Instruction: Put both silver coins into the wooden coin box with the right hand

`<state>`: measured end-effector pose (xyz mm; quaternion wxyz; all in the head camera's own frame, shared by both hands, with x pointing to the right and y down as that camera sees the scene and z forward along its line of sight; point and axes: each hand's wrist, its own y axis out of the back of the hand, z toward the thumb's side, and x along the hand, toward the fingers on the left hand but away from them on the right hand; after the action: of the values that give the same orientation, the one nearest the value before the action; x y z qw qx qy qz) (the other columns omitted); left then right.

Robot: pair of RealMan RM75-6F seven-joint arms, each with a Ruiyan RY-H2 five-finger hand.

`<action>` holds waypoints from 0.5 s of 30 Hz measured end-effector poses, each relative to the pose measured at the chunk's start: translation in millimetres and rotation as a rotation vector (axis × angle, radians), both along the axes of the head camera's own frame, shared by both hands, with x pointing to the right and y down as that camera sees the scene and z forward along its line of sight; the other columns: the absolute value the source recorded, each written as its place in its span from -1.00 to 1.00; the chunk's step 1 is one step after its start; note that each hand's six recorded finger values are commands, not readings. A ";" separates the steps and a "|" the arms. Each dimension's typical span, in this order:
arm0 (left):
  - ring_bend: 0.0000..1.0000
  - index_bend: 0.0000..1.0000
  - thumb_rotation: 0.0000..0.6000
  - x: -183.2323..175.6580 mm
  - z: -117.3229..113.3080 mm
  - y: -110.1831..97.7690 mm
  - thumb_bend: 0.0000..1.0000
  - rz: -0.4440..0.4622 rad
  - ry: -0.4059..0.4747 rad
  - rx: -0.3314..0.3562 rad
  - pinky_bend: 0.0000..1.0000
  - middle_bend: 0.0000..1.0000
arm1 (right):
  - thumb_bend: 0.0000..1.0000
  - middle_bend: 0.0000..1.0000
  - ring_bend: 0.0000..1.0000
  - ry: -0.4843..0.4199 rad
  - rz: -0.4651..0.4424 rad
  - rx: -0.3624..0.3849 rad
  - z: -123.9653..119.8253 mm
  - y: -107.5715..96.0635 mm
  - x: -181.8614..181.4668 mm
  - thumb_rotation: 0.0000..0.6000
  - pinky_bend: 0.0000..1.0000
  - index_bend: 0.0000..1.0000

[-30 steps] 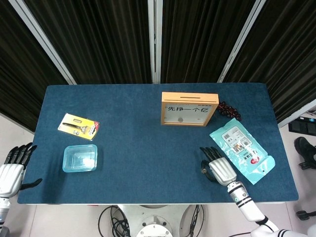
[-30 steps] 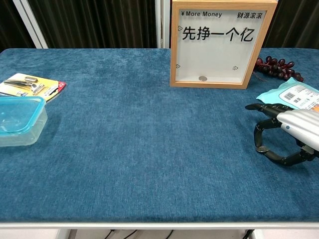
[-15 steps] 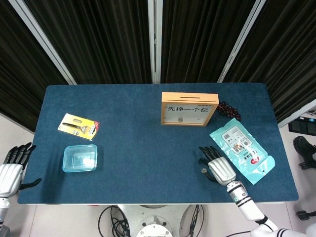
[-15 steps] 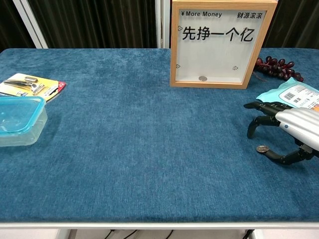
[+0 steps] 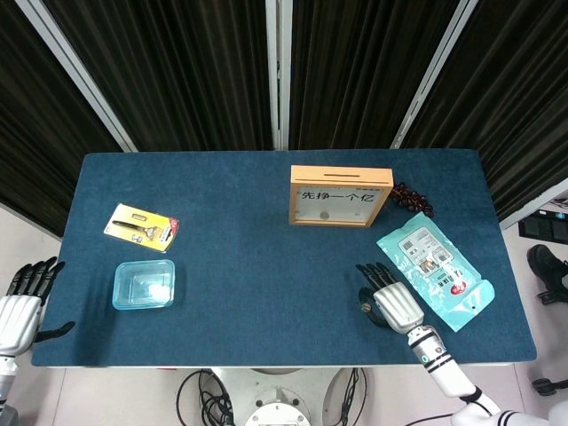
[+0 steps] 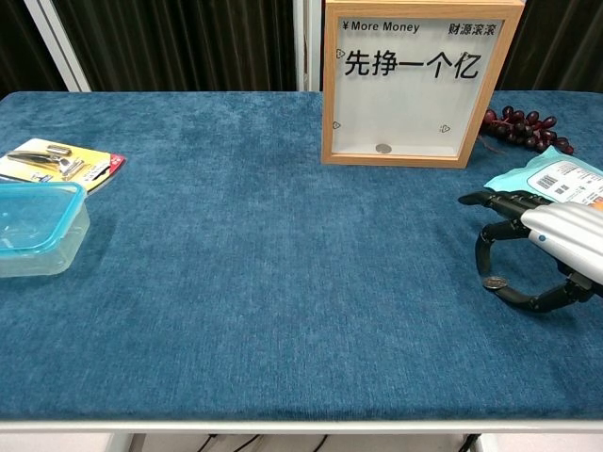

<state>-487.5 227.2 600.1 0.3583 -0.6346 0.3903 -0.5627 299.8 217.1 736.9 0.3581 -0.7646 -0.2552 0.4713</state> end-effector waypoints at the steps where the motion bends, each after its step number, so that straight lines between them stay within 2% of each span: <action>1: -1.00 -1.00 1.00 -0.1 0.1 0.2 -0.91 0.000 -0.001 -0.001 -1.00 -1.00 | -0.38 -0.89 -1.00 0.000 -0.001 0.000 0.2 0.0 -0.2 1.00 -1.00 0.01; 7: -1.00 -1.00 1.00 -0.6 0.7 1.2 -0.91 -0.002 -0.002 -0.004 -1.00 -1.00 | -0.35 -0.88 -1.00 -0.003 -0.005 0.006 0.5 -1.3 -1.4 1.00 -1.00 0.02; 15: -1.00 -1.00 1.00 0.0 1.1 0.5 -0.91 0.001 0.000 -0.006 -1.00 -1.00 | -0.29 -0.85 -1.00 -0.011 -0.004 0.013 0.2 -4.3 -2.4 1.00 -1.00 0.15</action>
<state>-487.5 227.8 601.2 0.3568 -0.6360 0.3883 -0.5634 297.3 212.8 737.1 0.3627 -0.7653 -0.2584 0.4647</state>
